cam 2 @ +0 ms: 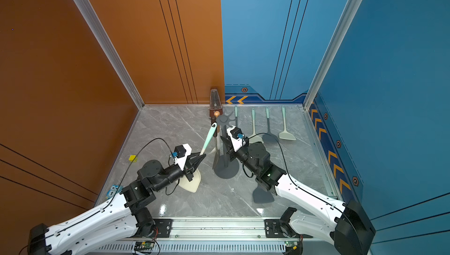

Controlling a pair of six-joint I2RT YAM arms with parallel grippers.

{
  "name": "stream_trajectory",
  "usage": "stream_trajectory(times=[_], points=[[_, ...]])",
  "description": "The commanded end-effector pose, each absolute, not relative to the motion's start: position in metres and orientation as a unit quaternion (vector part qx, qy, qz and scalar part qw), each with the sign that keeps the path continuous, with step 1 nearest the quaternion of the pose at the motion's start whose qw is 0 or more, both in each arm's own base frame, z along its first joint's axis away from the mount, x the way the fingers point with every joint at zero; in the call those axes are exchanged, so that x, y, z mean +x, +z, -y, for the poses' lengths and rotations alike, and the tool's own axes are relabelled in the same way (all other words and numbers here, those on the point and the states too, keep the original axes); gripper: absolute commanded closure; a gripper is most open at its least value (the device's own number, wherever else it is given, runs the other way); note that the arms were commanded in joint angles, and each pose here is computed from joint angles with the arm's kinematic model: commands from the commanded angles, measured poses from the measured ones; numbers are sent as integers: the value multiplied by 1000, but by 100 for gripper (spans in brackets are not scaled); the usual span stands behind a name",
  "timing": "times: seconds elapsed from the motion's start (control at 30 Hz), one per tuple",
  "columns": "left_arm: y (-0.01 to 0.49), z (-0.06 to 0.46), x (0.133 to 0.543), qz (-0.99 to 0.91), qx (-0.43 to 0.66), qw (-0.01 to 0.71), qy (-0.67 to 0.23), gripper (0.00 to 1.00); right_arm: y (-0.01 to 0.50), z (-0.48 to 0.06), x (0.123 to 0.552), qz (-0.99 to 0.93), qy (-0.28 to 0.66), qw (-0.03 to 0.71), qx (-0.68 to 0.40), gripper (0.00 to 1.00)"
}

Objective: Take the spatula off the kitchen utensil rack
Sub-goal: Take off the spatula from the rack.

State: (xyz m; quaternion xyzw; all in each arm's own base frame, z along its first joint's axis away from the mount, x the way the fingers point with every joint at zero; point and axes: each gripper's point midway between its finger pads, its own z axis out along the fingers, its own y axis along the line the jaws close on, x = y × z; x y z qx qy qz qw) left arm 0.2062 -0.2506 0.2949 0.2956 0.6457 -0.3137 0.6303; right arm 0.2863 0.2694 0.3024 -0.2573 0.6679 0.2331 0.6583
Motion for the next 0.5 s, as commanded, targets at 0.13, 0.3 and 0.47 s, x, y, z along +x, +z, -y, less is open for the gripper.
stream_trajectory(times=[0.13,0.3,0.47], points=[[360,256,187,-549,290,697,-360,100,286,-262,298,-684,191,656,-255,100],[371,261,174,-524,310,710,-354,100,281,-261,303,-692,183,653,-247,100],[390,244,157,-490,303,736,-355,100,276,-255,307,-698,174,654,-233,100]])
